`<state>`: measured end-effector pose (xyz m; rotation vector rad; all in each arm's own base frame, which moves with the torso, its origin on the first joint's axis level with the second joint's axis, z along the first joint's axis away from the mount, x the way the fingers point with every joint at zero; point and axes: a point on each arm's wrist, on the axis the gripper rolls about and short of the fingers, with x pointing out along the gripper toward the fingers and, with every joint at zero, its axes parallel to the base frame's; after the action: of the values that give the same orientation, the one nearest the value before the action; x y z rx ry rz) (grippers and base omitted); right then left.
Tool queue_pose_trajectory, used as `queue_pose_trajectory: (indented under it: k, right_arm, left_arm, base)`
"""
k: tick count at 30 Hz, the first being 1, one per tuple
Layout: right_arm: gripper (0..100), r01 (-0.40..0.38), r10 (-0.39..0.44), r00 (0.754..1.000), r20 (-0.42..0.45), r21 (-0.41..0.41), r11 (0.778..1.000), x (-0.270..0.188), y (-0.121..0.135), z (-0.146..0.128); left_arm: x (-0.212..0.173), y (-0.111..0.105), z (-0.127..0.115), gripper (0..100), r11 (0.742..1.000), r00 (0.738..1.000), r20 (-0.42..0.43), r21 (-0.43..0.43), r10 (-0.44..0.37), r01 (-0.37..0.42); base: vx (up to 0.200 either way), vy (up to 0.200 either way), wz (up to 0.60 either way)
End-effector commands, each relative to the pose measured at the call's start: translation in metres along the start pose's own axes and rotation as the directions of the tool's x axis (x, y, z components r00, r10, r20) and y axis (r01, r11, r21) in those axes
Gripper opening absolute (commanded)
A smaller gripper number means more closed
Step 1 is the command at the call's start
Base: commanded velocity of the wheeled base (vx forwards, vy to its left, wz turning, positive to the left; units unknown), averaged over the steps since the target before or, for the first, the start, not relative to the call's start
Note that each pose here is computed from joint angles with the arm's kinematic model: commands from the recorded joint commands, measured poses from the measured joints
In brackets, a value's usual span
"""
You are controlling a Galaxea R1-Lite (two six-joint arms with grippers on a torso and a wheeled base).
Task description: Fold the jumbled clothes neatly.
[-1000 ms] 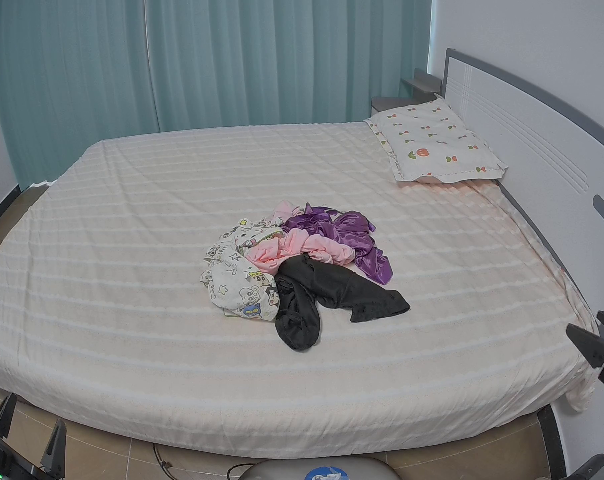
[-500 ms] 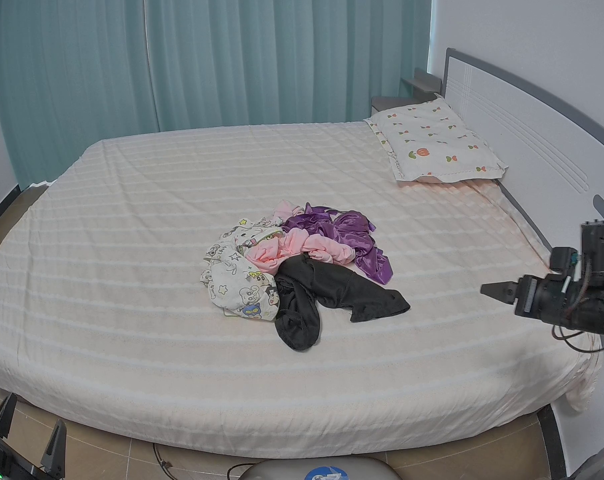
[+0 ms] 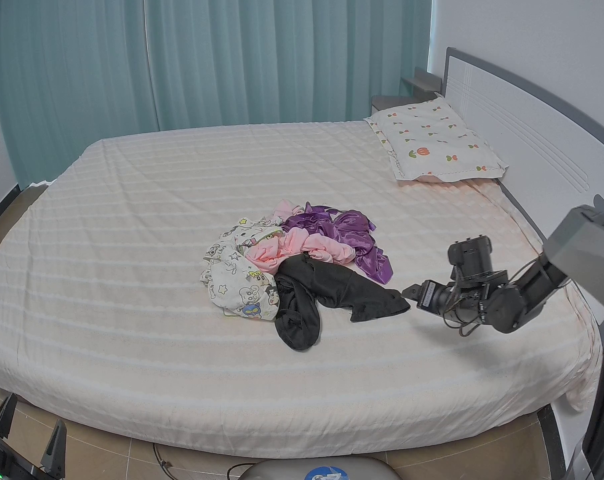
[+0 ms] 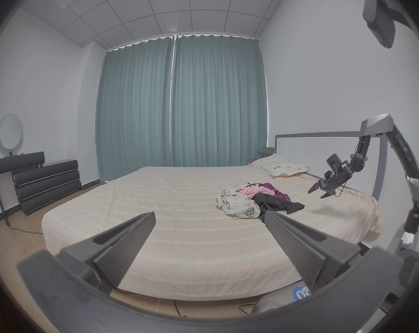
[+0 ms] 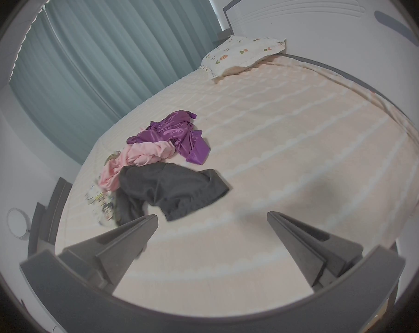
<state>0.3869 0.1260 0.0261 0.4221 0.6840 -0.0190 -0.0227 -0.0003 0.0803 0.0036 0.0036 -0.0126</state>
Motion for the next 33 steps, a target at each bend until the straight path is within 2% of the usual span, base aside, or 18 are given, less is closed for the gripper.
queue_pose_trajectory:
  k: [1,10,14,22,23,33]
  right_arm:
    - [100,0.041,-0.041,0.999,-0.002,0.005,0.999,0.063,0.005,-0.026]
    - [100,0.027,-0.027,0.998,0.062,-0.013,1.000,0.099,0.015,-0.024]
    - [100,0.017,-0.015,0.998,0.055,-0.028,0.999,0.114,0.025,-0.031]
    - [100,0.024,-0.022,0.999,0.038,-0.053,0.998,0.123,0.029,-0.029]
    - [0,0.028,-0.026,0.999,0.033,-0.056,0.998,0.124,0.030,-0.028]
    - [0,0.052,-0.053,0.999,-0.007,-0.048,0.997,0.111,0.026,-0.028]
  left_arm:
    - [0.001,0.000,-0.004,100,1.000,1.000,-0.009,-0.001,0.000,0.000]
    - [0.001,0.000,-0.004,100,1.000,1.000,-0.009,-0.001,0.000,0.000]
    - [0.001,0.000,-0.004,100,1.000,1.000,-0.009,-0.001,0.000,0.000]
    - [0.001,0.000,-0.004,100,1.000,1.000,-0.009,-0.001,0.000,0.000]
    - [0.001,0.000,-0.004,100,1.000,1.000,-0.009,-0.001,0.003,-0.003]
    - [0.001,0.000,-0.004,100,1.000,1.000,-0.009,0.004,0.000,0.000]
  base:
    - [0.000,0.000,0.00]
    - [0.000,0.000,0.00]
    - [0.000,0.000,0.00]
    - [0.000,0.000,0.00]
    - [0.000,0.000,0.00]
    - [0.000,0.000,0.00]
